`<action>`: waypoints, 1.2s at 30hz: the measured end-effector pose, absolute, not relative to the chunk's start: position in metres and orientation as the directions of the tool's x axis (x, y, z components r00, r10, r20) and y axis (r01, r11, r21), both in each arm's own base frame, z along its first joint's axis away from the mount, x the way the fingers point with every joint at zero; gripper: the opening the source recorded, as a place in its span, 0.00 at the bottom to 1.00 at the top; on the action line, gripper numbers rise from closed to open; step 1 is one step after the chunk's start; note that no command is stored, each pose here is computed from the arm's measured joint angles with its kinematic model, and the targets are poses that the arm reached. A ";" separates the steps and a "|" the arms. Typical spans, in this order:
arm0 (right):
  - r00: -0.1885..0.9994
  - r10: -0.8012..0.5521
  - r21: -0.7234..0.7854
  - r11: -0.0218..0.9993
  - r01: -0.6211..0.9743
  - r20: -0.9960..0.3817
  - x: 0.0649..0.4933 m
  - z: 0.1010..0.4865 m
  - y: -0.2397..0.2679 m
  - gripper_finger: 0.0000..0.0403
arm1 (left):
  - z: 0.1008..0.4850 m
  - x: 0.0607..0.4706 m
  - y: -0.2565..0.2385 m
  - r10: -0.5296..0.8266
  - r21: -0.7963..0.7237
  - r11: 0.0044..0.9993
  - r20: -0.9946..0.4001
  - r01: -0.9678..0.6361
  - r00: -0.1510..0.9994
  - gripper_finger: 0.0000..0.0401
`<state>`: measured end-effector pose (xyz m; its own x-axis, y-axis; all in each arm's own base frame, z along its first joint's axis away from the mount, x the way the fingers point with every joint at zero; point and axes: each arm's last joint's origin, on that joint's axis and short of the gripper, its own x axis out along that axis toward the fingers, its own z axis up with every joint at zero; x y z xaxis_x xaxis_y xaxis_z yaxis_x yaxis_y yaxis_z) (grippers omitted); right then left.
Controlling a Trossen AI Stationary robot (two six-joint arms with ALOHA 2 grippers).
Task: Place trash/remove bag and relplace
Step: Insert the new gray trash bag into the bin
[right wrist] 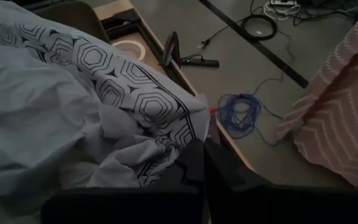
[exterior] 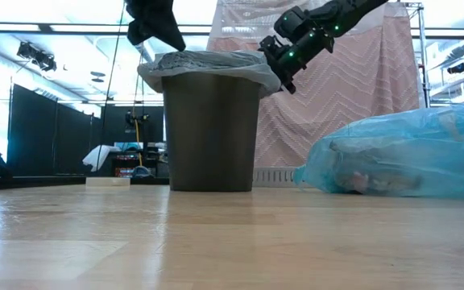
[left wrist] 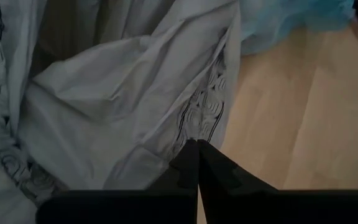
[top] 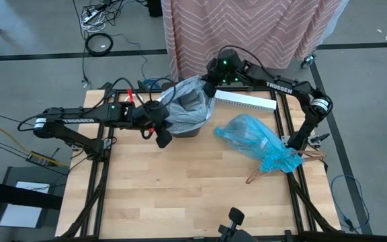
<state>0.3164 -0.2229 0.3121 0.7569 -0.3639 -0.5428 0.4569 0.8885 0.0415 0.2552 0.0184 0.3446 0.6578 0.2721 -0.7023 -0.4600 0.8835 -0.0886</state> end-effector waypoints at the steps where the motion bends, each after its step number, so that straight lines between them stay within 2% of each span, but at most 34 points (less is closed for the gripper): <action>1: 0.758 -0.364 0.044 0.888 0.457 -0.541 0.317 0.311 -0.223 0.00 | 0.344 0.255 0.018 0.272 -0.084 0.883 -0.709 -0.461 0.651 0.02; 21: 0.738 -0.291 0.083 0.902 0.423 -0.609 0.314 0.273 -0.214 0.00 | 0.341 0.253 0.019 0.298 -0.049 0.876 -0.727 -0.479 0.619 0.02; 24: 0.768 -0.314 0.048 0.912 0.408 -0.559 0.319 0.278 -0.213 0.00 | 0.341 0.253 0.019 0.301 -0.046 0.875 -0.727 -0.481 0.617 0.02; 31: 0.841 -0.420 -0.037 0.900 0.435 -0.342 0.329 0.307 -0.220 0.00 | 0.341 0.253 0.019 0.301 -0.045 0.875 -0.728 -0.481 0.616 0.02; 36: 0.832 -0.421 0.002 0.892 0.452 -0.361 0.327 0.305 -0.221 0.00 | 0.341 0.253 0.019 0.301 -0.046 0.875 -0.728 -0.482 0.616 0.02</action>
